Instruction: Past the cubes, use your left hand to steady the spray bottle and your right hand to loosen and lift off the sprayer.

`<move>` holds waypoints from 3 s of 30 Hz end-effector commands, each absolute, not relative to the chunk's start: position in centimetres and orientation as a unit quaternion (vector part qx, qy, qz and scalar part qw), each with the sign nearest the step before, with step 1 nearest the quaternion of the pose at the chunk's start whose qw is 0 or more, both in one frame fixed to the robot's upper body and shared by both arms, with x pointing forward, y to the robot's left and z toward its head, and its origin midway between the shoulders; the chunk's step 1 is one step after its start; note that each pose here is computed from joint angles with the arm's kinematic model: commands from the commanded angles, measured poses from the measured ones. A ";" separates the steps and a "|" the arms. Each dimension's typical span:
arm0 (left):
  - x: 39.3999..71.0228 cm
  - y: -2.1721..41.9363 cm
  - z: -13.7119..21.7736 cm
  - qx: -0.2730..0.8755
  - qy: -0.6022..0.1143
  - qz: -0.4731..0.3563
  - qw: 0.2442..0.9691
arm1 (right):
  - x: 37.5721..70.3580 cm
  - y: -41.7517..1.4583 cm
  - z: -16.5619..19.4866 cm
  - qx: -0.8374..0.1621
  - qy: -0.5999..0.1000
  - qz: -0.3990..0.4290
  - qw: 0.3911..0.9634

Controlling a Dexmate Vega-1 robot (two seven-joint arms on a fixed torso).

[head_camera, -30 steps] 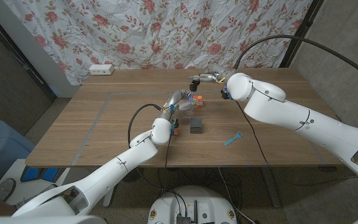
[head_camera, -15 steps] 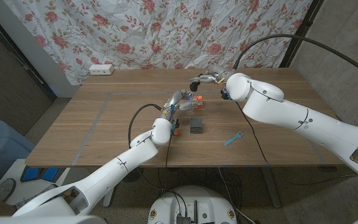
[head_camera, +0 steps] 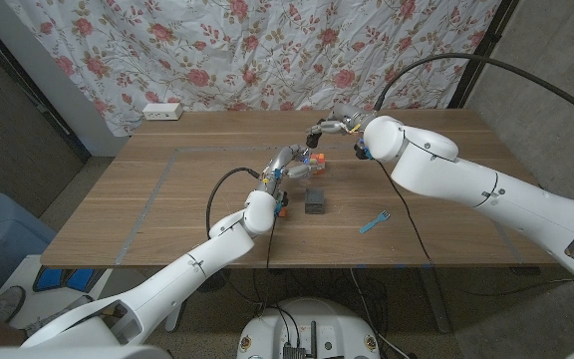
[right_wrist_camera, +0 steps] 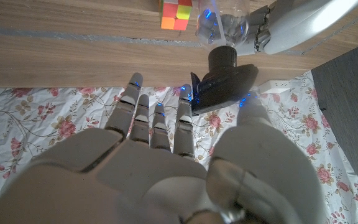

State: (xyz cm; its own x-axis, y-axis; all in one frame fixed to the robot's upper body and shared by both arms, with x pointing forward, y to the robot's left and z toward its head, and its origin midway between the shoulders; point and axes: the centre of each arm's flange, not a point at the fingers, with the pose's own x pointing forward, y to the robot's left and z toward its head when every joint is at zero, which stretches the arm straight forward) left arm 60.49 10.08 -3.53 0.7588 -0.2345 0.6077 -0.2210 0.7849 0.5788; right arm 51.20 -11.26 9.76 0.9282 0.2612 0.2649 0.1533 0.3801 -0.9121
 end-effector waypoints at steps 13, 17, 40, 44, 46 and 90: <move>60.3 9.8 -3.8 0.323 -0.349 -0.008 0.879 | 51.1 -11.5 9.7 -0.536 -0.189 0.061 0.821; 60.2 9.9 -3.9 0.321 -0.351 -0.008 0.879 | 51.1 -11.5 9.7 -0.531 -0.189 0.070 0.823; 60.7 9.6 -3.8 0.321 -0.350 -0.015 0.880 | 51.9 -12.3 10.0 -0.496 -0.188 0.104 0.842; 60.8 9.6 -3.7 0.322 -0.347 -0.015 0.881 | 51.9 -12.4 9.9 -0.491 -0.186 0.105 0.845; 60.8 9.6 -3.7 0.322 -0.348 -0.017 0.881 | 51.9 -12.4 9.9 -0.490 -0.186 0.106 0.845; 61.2 9.0 -3.8 0.321 -0.341 -0.035 0.883 | 52.0 -13.6 10.8 -0.466 -0.202 0.112 0.854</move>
State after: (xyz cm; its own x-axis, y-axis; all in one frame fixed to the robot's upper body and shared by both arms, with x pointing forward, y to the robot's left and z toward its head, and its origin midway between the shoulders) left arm 61.06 9.15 -3.80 0.7628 -0.2751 0.5851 -0.1656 0.7916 0.5881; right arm 51.87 -13.09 10.47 0.8949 0.3791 0.2354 -0.0005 0.5284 -0.8490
